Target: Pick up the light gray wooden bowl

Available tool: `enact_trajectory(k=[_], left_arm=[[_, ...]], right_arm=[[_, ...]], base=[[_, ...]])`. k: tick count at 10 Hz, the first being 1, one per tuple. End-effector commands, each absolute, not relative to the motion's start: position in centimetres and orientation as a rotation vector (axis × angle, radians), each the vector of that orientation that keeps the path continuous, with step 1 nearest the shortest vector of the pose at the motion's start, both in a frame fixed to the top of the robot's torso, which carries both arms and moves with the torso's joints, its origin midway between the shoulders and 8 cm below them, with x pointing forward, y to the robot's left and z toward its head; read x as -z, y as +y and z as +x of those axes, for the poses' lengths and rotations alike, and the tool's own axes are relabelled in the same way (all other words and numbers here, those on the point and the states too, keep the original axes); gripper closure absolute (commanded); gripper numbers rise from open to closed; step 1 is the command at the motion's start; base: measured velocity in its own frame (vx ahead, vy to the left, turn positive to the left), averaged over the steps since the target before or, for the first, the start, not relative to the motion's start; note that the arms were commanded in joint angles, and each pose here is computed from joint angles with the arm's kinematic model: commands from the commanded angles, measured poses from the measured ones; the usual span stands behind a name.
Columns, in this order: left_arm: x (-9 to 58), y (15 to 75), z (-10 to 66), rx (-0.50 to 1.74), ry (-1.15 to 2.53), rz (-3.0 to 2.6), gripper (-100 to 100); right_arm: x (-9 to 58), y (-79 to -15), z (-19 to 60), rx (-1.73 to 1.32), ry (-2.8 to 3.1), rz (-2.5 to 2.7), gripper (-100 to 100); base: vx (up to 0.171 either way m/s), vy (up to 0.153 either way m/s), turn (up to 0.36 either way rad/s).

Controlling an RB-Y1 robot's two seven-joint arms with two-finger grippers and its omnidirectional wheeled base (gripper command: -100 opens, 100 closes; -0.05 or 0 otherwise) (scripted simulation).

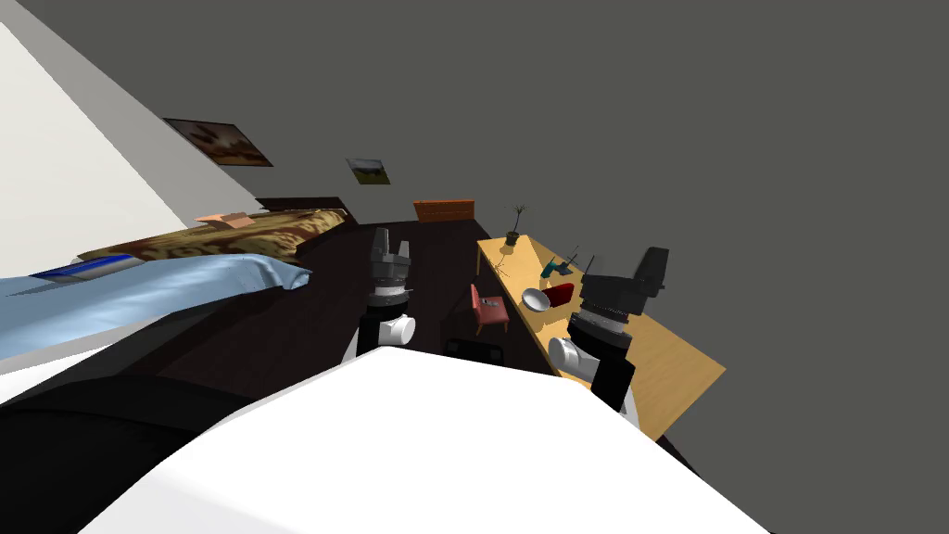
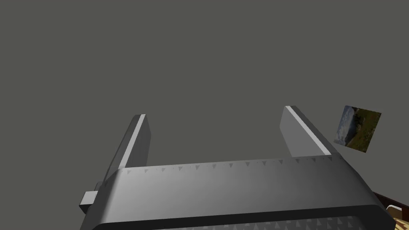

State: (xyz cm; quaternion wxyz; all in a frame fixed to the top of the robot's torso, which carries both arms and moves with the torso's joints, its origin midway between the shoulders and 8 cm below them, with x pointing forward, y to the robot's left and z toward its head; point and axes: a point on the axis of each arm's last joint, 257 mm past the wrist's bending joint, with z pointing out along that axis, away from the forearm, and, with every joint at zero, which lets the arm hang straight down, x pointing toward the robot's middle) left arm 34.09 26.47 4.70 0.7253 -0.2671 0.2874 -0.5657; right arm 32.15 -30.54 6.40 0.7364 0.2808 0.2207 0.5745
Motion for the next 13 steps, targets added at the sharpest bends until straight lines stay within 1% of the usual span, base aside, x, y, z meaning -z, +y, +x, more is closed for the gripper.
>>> enact_trajectory(k=[1, 4, 8, 10, 12, 13], left_arm=[[-4.7, 26.5, 34.1, 1.248, 0.634, -0.589, 0], [-4.7, 26.5, 34.1, 1.248, 0.634, -0.589, 0], [-4.7, 26.5, 34.1, 1.248, 0.634, -0.589, 0], [-4.7, 26.5, 34.1, 1.248, 0.634, -0.589, 0], [-4.7, 26.5, 34.1, 1.248, 0.634, -0.589, 0], [-4.7, 26.5, 34.1, 1.248, 0.634, -0.589, 0]], right_arm=[[-6.1, -29.9, 32.6, -1.259, 0.532, 0.591, -100], [-5.2, -28.9, 33.4, -1.248, 0.614, 0.551, -100], [-2.7, -27.2, 35.1, -1.212, 0.766, 0.486, -100], [-1.5, -26.6, 35.8, -1.194, 0.824, 0.464, -100], [1.6, -25.9, 37.1, -1.147, 0.945, 0.428, -100], [1.6, -25.8, 37.1, -1.147, 0.950, 0.422, -100]], base=[[-0.010, 0.017, 0.036], [-0.035, 0.043, 0.050], [-0.042, 0.075, 0.069], [-0.053, 0.120, 0.089], [-0.053, 0.104, 0.140], [-0.036, 0.099, 0.047]])
